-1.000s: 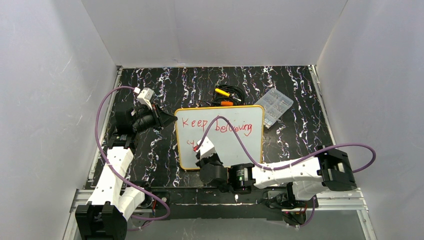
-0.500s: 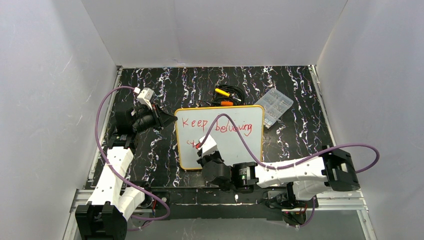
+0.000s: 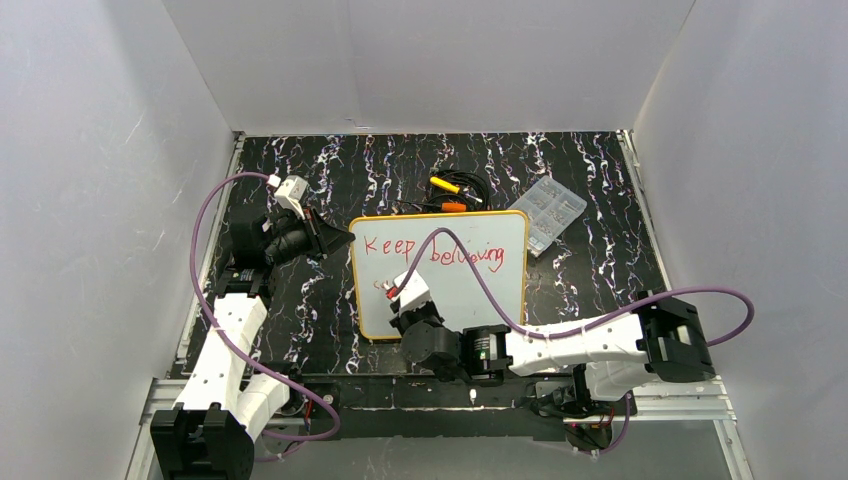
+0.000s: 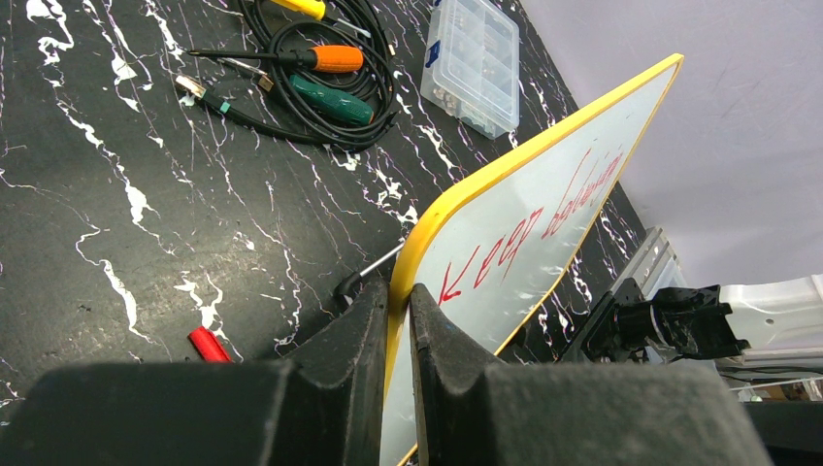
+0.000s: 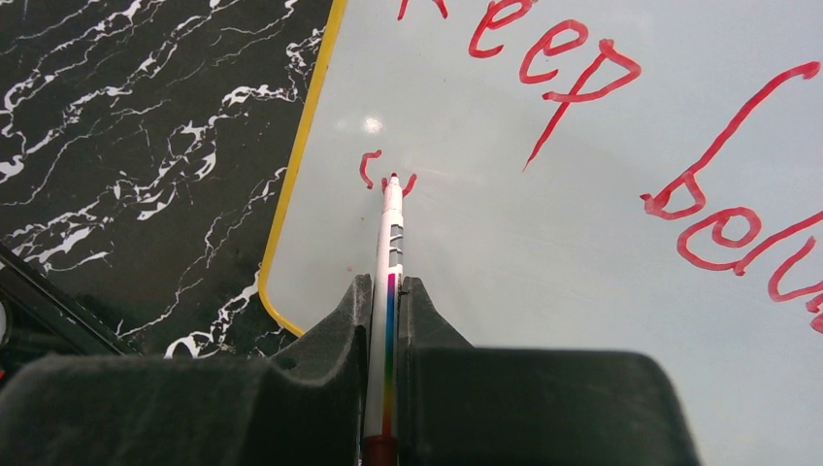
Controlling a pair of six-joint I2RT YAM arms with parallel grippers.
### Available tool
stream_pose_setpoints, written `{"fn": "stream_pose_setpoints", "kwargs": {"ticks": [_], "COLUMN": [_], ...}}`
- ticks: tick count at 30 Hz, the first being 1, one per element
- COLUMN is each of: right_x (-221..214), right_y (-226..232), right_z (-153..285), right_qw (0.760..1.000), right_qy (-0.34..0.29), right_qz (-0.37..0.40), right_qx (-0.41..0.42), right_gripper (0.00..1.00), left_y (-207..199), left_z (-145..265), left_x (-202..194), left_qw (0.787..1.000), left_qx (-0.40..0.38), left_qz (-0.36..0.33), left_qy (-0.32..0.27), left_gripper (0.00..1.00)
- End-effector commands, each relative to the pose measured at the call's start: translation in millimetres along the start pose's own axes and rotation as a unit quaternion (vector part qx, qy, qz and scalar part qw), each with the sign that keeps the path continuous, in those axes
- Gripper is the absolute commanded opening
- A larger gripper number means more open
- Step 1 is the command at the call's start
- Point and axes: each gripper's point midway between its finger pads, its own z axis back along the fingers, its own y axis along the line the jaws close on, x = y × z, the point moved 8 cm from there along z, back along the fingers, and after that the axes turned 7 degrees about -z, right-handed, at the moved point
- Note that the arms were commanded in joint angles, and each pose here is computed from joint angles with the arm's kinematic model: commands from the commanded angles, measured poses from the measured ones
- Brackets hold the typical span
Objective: Write a sentence on the whiteboard
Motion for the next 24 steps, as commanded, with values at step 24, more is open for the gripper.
{"fn": "stream_pose_setpoints", "kwargs": {"ticks": [24], "right_x": [3.9], "right_y": [-15.2], "right_z": [3.8], "right_qw": [0.999], "right_qy": [-0.001], "right_qz": [-0.021], "right_qx": [-0.050], "right_gripper": [0.01], "left_y": [-10.9], "left_z": [1.3], "left_x": [1.1], "left_qw": [1.000], "left_qx": [-0.028], "left_qz": [0.002], "left_qy": [0.013], "left_gripper": [0.00]}}
